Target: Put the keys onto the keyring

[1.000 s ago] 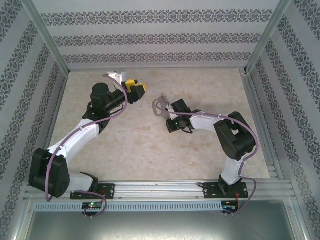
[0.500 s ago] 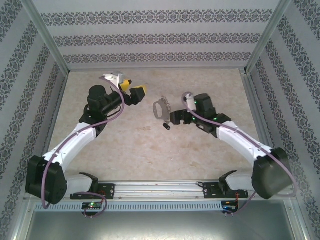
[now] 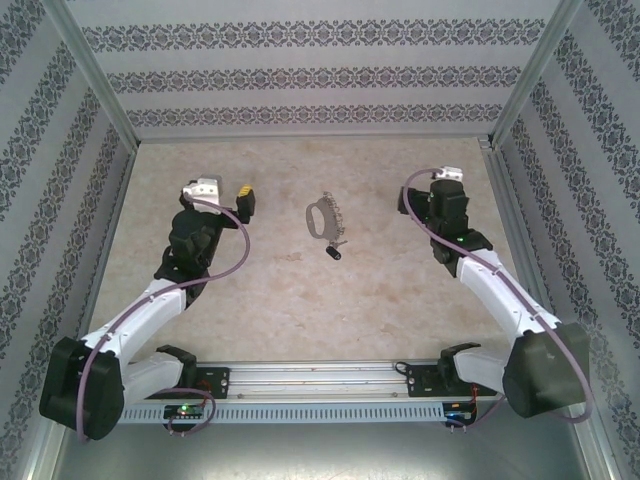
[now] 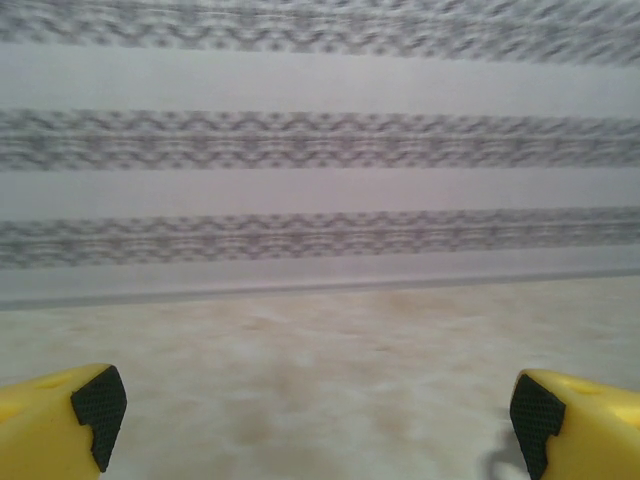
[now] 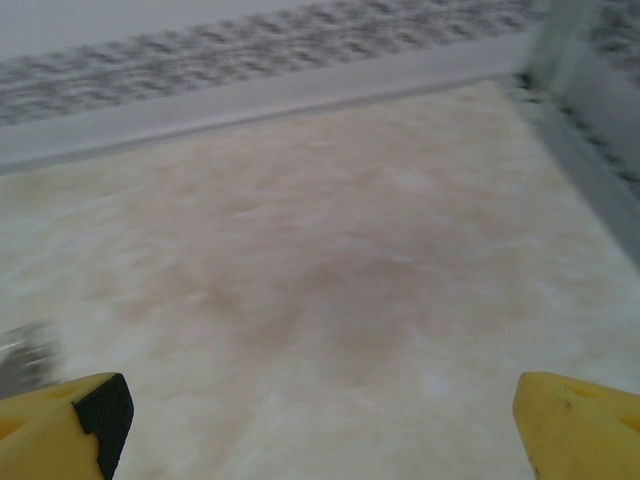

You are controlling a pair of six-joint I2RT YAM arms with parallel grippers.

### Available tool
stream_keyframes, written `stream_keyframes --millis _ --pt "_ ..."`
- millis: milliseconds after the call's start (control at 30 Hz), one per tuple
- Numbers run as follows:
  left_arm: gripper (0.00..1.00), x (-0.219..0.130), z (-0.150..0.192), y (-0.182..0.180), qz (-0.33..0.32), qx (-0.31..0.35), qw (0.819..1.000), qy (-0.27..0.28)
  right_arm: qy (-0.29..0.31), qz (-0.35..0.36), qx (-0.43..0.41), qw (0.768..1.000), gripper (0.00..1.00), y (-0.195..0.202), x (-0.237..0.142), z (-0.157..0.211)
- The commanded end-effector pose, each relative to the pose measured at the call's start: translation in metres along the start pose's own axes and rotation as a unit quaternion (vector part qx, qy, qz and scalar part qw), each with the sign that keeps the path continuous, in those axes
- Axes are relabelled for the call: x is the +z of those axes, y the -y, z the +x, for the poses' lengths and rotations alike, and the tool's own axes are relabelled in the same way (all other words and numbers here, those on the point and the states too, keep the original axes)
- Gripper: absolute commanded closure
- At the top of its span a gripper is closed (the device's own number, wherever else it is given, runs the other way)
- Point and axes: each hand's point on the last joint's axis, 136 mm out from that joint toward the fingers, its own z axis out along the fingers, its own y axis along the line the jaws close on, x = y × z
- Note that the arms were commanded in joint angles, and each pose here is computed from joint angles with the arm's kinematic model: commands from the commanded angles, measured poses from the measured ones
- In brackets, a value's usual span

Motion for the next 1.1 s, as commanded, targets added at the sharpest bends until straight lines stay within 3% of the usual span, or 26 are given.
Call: stream_keyframes --millis 0,133,300,500,633,667,800,867,933,1000,1067 --pt "0.0 -0.006 0.01 -0.064 -0.136 0.066 0.988 0.007 0.016 0.083 0.009 0.996 0.02 0.044 0.019 0.006" --pt "0.0 -0.008 0.052 -0.072 -0.146 0.1 0.984 -0.03 0.028 0.106 -0.009 0.994 0.03 0.059 0.028 0.025" --pt "0.0 -0.007 0.103 -0.071 -0.142 0.07 0.986 -0.053 0.038 0.12 -0.048 0.991 0.02 0.067 0.038 0.048" --pt "0.0 -0.002 0.098 -0.068 -0.122 0.072 0.989 -0.043 0.09 0.055 -0.083 0.991 0.02 0.044 0.041 0.052" --pt "0.0 0.001 0.123 -0.058 -0.072 0.069 0.988 -0.116 0.118 0.024 -0.088 0.989 0.02 0.035 0.044 0.061" --pt "0.0 0.001 0.122 -0.06 -0.077 0.064 0.99 -0.097 0.111 0.019 -0.09 0.99 0.03 0.035 0.043 0.062" --pt "0.0 0.007 0.149 -0.06 -0.075 0.066 0.989 -0.112 0.102 -0.008 -0.084 0.991 0.03 0.033 0.05 0.073" --pt "0.0 0.007 0.155 -0.063 -0.079 0.061 0.99 -0.097 0.123 -0.014 -0.081 0.989 0.02 0.031 0.052 0.068" --pt "0.0 0.006 0.165 -0.069 -0.079 0.041 0.99 -0.113 0.088 -0.026 -0.086 0.992 0.03 0.03 0.054 0.074" --pt "0.0 0.014 0.166 -0.065 -0.065 0.049 0.991 -0.102 0.091 -0.037 -0.071 0.993 0.03 0.033 0.058 0.072" --pt "0.0 0.019 0.176 -0.069 -0.067 0.037 0.985 -0.153 0.08 -0.039 -0.072 0.993 0.02 0.032 0.058 0.074"
